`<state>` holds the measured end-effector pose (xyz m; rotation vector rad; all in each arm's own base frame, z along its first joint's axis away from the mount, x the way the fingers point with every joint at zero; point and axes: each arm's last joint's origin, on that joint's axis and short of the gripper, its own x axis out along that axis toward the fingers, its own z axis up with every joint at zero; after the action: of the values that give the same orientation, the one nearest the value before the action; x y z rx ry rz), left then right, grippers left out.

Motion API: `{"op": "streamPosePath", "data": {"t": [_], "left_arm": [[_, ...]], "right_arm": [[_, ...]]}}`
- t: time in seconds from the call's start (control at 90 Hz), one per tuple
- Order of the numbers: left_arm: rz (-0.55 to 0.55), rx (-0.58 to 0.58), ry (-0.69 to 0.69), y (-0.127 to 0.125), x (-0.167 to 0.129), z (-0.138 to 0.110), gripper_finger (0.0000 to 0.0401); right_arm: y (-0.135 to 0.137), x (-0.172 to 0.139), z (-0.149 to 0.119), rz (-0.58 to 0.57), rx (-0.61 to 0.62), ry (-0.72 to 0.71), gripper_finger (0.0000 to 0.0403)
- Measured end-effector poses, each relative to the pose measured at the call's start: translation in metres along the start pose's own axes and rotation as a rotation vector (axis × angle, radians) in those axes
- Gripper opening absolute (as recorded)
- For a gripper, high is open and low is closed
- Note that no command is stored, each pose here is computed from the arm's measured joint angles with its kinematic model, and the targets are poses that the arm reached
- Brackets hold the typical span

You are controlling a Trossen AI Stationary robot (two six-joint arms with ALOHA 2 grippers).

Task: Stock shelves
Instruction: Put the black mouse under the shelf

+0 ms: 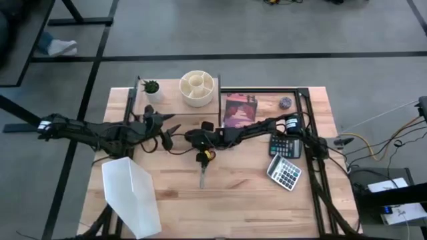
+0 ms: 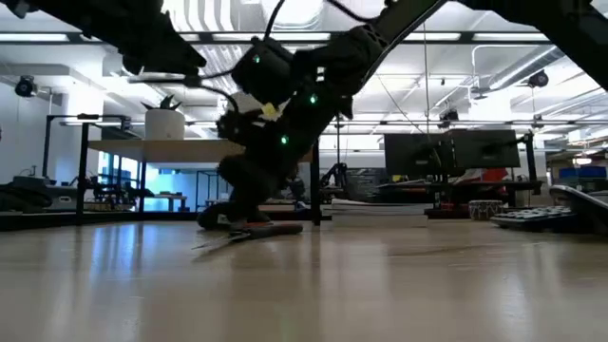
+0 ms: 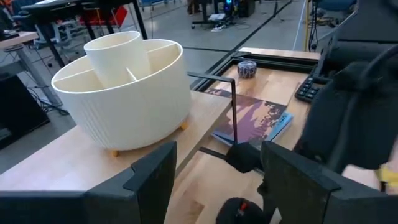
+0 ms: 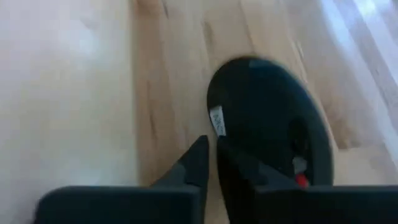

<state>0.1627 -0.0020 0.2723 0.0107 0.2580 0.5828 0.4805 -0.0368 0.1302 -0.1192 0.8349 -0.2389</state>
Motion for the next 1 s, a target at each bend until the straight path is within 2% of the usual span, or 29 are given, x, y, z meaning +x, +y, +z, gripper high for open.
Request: {"op": "streamPosePath", "data": {"t": [0.211,0.556,0.733,1.0], "left_arm": [[0.000,0.001,0.002,0.000,0.000,0.000,0.0219],[-0.001,0.001,0.002,0.000,0.000,0.000,0.0219],[-0.001,-0.003,0.002,0.000,0.000,0.000,0.0219],[-0.001,-0.010,0.012,0.000,0.000,-0.001,0.0219]], "right_arm": [[-0.013,0.001,-0.003,-0.166,-0.009,0.039,0.0010],[-0.027,0.003,0.000,-0.306,0.011,0.008,0.0001],[-0.030,0.003,0.000,-0.313,0.024,0.007,0.0001],[-0.015,0.001,0.000,-0.280,0.017,0.005,0.0000]]}}
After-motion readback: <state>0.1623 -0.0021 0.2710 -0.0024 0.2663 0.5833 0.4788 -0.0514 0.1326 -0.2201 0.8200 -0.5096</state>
